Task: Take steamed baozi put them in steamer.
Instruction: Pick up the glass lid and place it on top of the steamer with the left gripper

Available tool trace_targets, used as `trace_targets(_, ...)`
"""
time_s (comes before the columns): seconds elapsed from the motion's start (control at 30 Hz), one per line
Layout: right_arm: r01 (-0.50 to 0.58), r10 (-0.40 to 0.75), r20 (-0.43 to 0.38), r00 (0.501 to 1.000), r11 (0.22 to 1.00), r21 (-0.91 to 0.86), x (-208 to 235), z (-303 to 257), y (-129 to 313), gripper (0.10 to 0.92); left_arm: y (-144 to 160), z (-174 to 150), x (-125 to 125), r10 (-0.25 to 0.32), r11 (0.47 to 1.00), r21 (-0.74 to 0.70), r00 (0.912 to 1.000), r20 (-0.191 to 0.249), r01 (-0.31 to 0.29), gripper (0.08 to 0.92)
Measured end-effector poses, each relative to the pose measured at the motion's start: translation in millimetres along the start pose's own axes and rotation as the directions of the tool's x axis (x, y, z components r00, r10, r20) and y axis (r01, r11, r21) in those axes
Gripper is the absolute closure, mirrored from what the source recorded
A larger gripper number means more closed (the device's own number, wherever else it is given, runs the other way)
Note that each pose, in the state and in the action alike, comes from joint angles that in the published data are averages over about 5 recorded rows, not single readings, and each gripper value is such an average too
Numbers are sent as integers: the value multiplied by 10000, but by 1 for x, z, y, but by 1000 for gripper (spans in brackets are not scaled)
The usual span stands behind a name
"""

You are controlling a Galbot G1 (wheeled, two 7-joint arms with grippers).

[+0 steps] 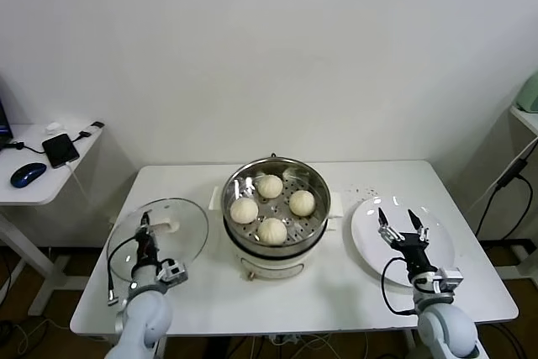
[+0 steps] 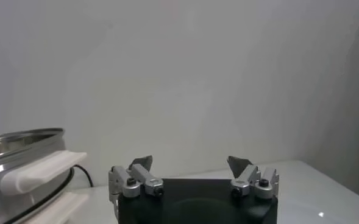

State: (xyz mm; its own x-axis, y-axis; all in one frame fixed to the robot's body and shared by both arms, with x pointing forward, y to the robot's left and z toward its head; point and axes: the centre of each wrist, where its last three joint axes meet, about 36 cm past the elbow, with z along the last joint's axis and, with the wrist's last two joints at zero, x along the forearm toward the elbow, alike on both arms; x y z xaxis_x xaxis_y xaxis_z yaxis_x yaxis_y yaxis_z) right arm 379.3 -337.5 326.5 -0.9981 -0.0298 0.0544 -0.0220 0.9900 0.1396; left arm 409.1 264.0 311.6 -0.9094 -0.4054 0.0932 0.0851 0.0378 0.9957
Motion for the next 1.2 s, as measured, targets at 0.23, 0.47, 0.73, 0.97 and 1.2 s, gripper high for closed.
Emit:
trace_targets(0.23,-33,33,43,10000,10000,0,2,-4,-3,200,50,-10,13,-445,9985,266,9934,-1058,475,834)
trace_targets(0.47,-19,19,-75,10000,10000,18,7,-3,-2,200,104,-26,31,-600,9931,915,9886,-1381,731,834)
trace_targets(0.73,-52,54,-156,9999,9999,91,11,-3,-1,200,136,-69,52,-564,9880,1378,9938,-960,694,834)
trace_targets(0.97,-121,123,-277,9995,9999,98,13,2,-2,200,153,-117,69,-578,9834,1716,9983,-114,589,834)
trace_targets(1.2,-191,194,-306,9993,9998,106,12,4,-3,200,162,-163,84,-615,9828,1798,9930,1010,426,834)
